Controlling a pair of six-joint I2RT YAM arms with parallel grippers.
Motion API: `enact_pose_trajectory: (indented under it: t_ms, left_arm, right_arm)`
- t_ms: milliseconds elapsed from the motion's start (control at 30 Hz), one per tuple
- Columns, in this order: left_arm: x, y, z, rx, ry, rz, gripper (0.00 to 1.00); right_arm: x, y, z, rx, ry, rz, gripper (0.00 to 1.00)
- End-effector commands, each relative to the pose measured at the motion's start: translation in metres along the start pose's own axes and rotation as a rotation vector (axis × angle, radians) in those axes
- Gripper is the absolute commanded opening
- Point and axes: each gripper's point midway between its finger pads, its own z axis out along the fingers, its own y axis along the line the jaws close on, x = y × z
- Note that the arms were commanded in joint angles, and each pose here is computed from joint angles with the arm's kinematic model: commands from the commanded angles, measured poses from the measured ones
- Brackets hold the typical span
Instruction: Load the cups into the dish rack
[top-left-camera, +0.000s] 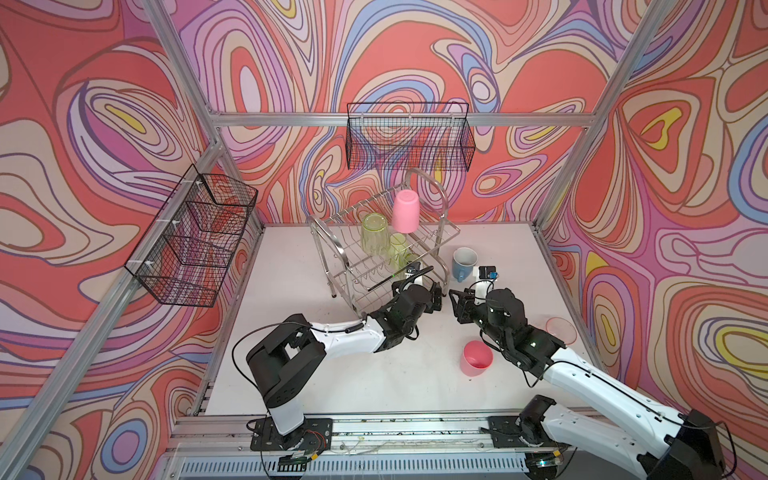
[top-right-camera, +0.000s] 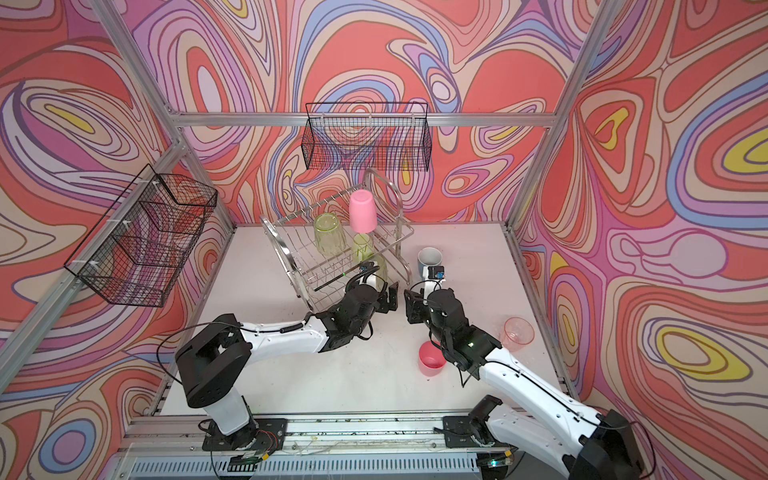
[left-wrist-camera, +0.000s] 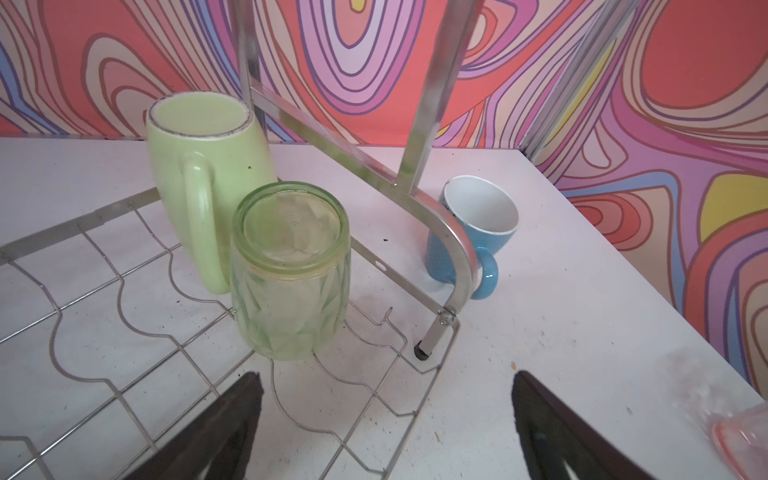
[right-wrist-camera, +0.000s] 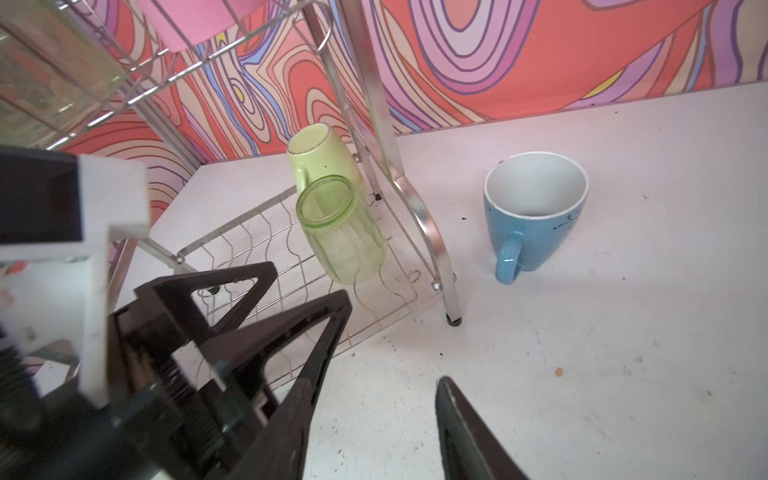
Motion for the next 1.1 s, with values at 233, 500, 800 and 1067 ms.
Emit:
enact_pose_trajectory:
  t_ms: [233,500,800,1067]
  left_arm:
    - [0.016,-0.014,-0.039,0.092,0.049,0.172,0.95]
    - [0.031,-0.027,-0.065,0.179,0.102,0.308,0.95]
    - [0.056,-0.036,-0.095,0.258,0.154,0.421,0.95]
    - [0.073,-0.04,-0.113,0.307,0.186,0.485,0.95]
  right_arm:
    - [-0.01,-0.049,0.025,0.206,0.104,0.137,0.49]
    - [-0.018,-0.073,0.052,0.317,0.188,0.154,0.48]
    - [-0.02,-0.097,0.091,0.366,0.26,0.199,0.46]
    - [-0.025,-0.12,0.117,0.398,0.31,0.211,0.46]
